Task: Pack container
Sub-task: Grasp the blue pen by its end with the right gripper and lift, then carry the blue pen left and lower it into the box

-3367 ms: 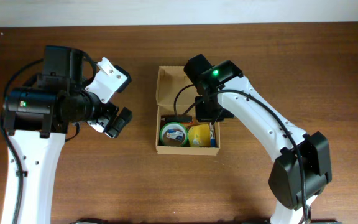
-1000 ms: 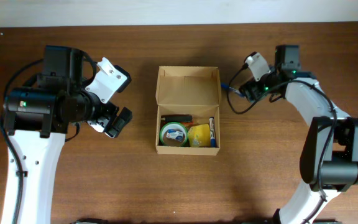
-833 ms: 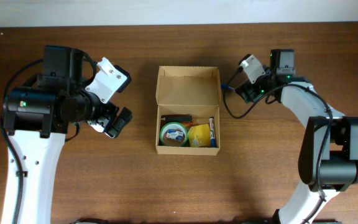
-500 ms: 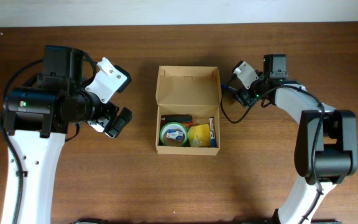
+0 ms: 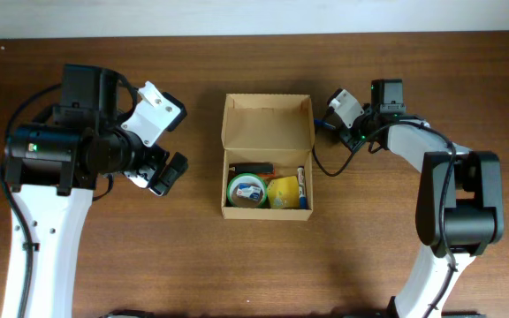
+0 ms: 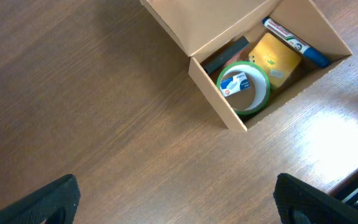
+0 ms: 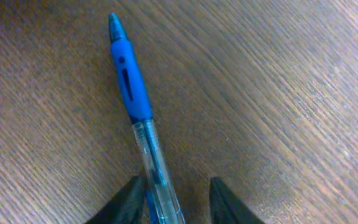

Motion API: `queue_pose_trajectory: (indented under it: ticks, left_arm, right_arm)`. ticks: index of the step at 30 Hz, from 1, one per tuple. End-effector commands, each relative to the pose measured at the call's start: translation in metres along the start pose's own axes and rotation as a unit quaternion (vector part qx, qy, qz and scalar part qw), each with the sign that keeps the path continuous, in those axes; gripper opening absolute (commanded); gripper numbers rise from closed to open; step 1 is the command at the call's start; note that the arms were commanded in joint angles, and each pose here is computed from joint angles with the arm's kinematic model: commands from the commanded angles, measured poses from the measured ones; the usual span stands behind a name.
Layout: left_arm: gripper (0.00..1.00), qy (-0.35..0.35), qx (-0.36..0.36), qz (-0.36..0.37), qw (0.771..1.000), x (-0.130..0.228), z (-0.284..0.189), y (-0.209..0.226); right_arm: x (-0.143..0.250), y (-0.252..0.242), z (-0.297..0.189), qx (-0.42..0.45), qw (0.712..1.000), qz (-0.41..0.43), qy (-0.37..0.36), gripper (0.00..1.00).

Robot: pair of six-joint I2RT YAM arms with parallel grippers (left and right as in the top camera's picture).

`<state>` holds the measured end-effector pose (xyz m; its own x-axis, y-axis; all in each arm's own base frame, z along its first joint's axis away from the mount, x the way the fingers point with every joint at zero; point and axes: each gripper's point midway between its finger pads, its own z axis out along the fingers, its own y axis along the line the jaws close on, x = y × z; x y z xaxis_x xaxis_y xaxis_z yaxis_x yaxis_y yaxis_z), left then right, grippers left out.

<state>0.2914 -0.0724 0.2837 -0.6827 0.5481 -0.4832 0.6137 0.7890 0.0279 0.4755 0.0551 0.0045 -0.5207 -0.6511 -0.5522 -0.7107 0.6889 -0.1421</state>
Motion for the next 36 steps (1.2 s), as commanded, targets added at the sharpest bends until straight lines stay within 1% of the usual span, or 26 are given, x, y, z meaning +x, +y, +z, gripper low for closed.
queue_pose_trajectory:
  ticks: [1, 2, 4, 6, 7, 11, 14, 17, 21, 31, 36]
  left_arm:
    - [1.0, -0.009, -0.003, 0.008, 1.0, -0.003, -0.005, 0.0]
    - [1.0, -0.009, -0.003, 0.008, 1.0, -0.003, -0.005, 0.0]
    - [1.0, -0.009, -0.003, 0.008, 1.0, -0.003, -0.005, 0.0]
    - [1.0, -0.009, -0.003, 0.008, 1.0, -0.003, -0.005, 0.0]
    - [1.0, -0.009, -0.003, 0.008, 1.0, -0.003, -0.005, 0.0]
    - [1.0, -0.009, -0.003, 0.008, 1.0, -0.003, -0.005, 0.0]
    - [1.0, -0.009, -0.003, 0.008, 1.0, -0.003, -0.005, 0.0]
    - [1.0, -0.009, -0.003, 0.008, 1.0, -0.003, -0.005, 0.0]
    - [1.0, -0.009, -0.003, 0.008, 1.0, -0.003, -0.005, 0.0]
    - [1.0, -0.009, -0.003, 0.008, 1.0, -0.003, -0.005, 0.0]
    - [1.0, -0.009, -0.003, 0.008, 1.0, -0.003, -0.005, 0.0]
  right_arm:
    - [0.008, 0.009, 0.008, -0.014, 1.0, 0.005, 0.008, 0.27]
    - [0.008, 0.009, 0.008, -0.014, 1.0, 0.005, 0.009, 0.25]
    - [0.008, 0.009, 0.008, -0.014, 1.0, 0.005, 0.009, 0.17]
    - [0.008, 0.009, 0.008, -0.014, 1.0, 0.005, 0.009, 0.05]
    - [0.008, 0.009, 0.008, -0.014, 1.0, 0.005, 0.009, 0.04]
    - [0.008, 0.009, 0.008, -0.015, 1.0, 0.006, 0.009, 0.04]
    - [0.006, 0.008, 0.006, -0.012, 1.0, 0.023, 0.007, 0.04]
    - [-0.003, 0.004, -0.003, -0.004, 0.999, 0.052, -0.003, 0.04]
    - [-0.023, -0.004, -0.025, 0.015, 0.997, 0.07, -0.027, 0.04]
    - [-0.09, -0.012, -0.118, 0.057, 0.99, 0.032, -0.126, 0.04]
    - [-0.114, 0.018, -0.169, 0.014, 0.984, 0.016, -0.176, 0.04]
